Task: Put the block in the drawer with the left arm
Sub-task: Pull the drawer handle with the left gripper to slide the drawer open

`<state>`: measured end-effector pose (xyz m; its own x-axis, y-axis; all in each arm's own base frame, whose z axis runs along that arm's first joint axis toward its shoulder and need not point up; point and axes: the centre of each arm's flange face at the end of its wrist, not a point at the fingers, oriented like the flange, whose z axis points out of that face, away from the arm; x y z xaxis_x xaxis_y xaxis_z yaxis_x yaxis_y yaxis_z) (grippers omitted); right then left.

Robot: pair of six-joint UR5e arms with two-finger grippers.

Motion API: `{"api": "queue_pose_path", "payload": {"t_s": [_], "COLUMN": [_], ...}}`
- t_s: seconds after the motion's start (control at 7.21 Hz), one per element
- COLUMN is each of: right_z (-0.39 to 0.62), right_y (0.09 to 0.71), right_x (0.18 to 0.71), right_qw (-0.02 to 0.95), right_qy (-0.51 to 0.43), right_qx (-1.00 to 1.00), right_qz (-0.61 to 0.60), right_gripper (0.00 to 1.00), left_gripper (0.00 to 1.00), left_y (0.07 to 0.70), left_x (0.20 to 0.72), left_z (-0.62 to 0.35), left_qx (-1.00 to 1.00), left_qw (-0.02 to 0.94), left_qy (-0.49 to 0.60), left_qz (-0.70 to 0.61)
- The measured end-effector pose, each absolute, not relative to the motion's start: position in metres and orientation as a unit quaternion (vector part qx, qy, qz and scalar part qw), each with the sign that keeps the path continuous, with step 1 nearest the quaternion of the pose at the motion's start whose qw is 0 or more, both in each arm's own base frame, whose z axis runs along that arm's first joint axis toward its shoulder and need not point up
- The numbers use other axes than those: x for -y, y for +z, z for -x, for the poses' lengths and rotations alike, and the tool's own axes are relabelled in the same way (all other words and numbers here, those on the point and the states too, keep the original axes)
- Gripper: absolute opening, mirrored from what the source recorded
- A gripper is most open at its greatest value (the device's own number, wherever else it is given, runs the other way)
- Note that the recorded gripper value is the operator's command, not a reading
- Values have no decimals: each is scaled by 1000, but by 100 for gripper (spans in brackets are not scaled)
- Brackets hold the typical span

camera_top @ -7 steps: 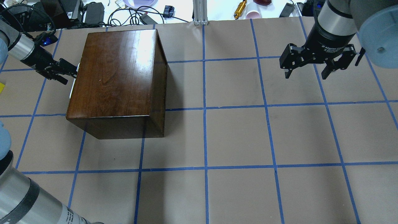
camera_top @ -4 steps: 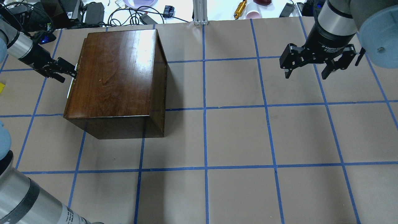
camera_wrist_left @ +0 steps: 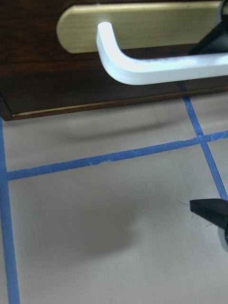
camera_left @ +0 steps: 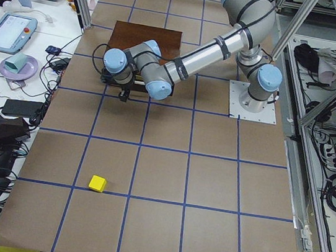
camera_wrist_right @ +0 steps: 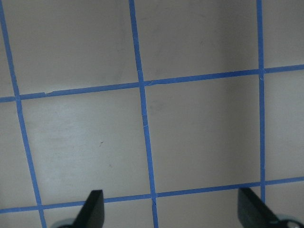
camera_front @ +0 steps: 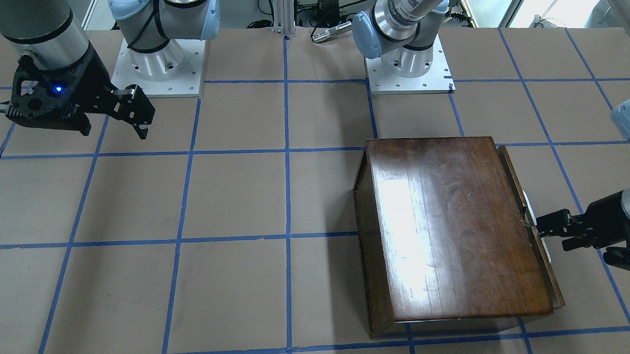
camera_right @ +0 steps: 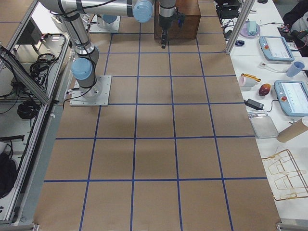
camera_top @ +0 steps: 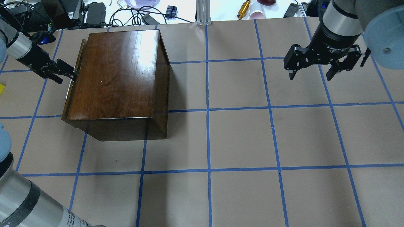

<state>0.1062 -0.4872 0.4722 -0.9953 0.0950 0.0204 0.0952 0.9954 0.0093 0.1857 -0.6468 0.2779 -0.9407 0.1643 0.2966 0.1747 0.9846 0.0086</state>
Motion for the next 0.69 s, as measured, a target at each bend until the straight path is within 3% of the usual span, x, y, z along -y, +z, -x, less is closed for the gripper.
{"api": "queue_pose_path", "payload": {"t_s": [0.69], "right_z": [-106], "right_y": [472], "right_x": [487], "right_qw": [10], "right_qy": [-5], "right_qx": [999], "right_qz": [48], "right_gripper": [100], "left_gripper": [100], "left_y": [280], "left_x": [646], "left_z": [-187], "left_qx": [984], "left_qw": [146], "left_qy": [-16], "left_qz": [102]}}
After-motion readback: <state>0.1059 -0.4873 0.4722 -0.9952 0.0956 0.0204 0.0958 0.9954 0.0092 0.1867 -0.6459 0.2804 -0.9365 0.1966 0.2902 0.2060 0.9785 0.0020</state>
